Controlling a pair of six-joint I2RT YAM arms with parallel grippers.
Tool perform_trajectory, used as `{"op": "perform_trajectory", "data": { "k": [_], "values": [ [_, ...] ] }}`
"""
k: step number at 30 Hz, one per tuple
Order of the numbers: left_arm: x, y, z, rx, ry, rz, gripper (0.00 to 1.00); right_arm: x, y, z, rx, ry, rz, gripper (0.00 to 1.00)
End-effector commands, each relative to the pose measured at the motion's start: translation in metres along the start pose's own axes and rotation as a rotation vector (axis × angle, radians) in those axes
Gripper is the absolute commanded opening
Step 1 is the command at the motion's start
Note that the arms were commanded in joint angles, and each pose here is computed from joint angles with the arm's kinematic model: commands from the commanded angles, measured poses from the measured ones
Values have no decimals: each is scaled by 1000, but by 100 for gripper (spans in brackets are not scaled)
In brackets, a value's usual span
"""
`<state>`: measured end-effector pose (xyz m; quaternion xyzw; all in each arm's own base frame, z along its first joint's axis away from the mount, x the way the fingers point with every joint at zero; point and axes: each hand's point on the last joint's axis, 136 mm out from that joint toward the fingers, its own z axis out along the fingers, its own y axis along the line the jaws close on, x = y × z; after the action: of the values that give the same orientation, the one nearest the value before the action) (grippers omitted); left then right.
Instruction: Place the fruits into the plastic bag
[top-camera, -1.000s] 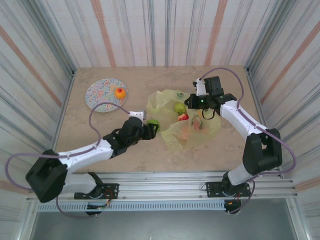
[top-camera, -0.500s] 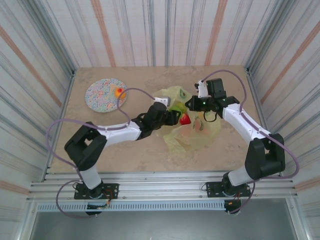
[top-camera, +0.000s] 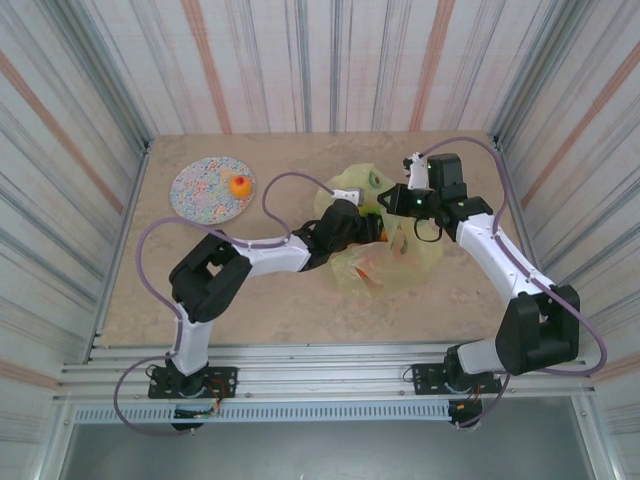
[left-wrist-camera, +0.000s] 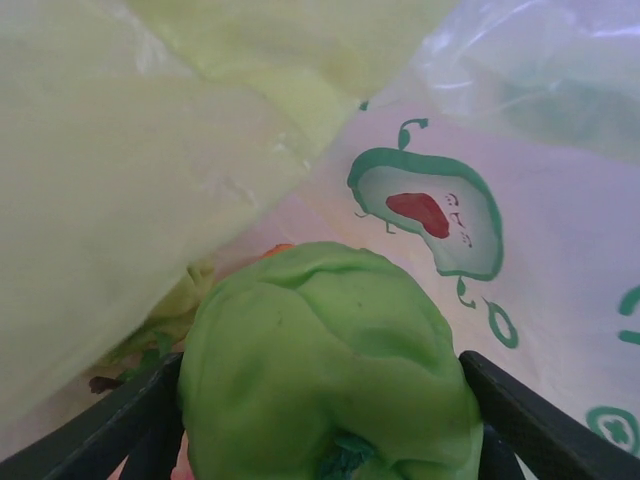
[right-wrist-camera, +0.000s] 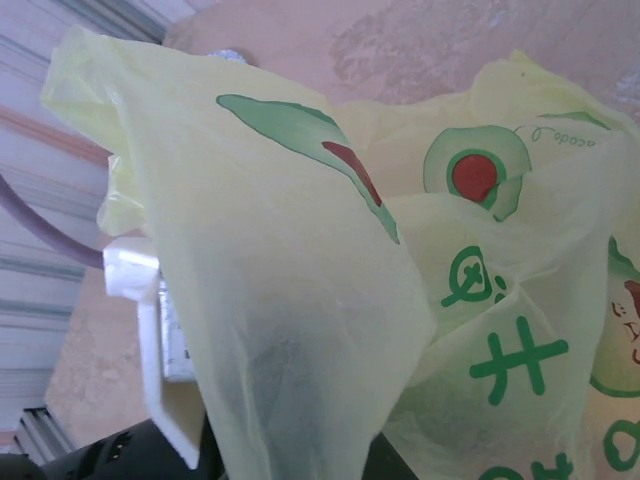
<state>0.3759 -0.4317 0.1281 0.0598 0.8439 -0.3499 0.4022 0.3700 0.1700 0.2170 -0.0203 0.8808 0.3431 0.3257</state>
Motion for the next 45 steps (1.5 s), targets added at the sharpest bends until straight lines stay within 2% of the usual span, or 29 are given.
{"op": "perform_trajectory", "data": {
  "k": [1, 8, 19, 28, 37, 45],
  "values": [
    [-14, -8, 4, -1, -52, 0, 76, -2, -6, -4, 12, -24, 36, 0],
    [-25, -8, -6, -26, -78, 48, 85, 3, -11, 3, 7, -4, 51, 0],
    [-22, -8, -35, -15, -50, 106, 87, 5, -20, 3, 18, 6, 65, 0],
    [7, -4, -85, 50, 57, 166, 87, 5, -28, 3, 19, 9, 81, 0],
    [20, 6, -142, 110, 120, 270, 87, 5, -29, 6, 10, 11, 91, 1],
    [22, 2, -171, 254, 198, 349, 87, 6, -32, 9, 7, 13, 99, 1]
  ]
}}
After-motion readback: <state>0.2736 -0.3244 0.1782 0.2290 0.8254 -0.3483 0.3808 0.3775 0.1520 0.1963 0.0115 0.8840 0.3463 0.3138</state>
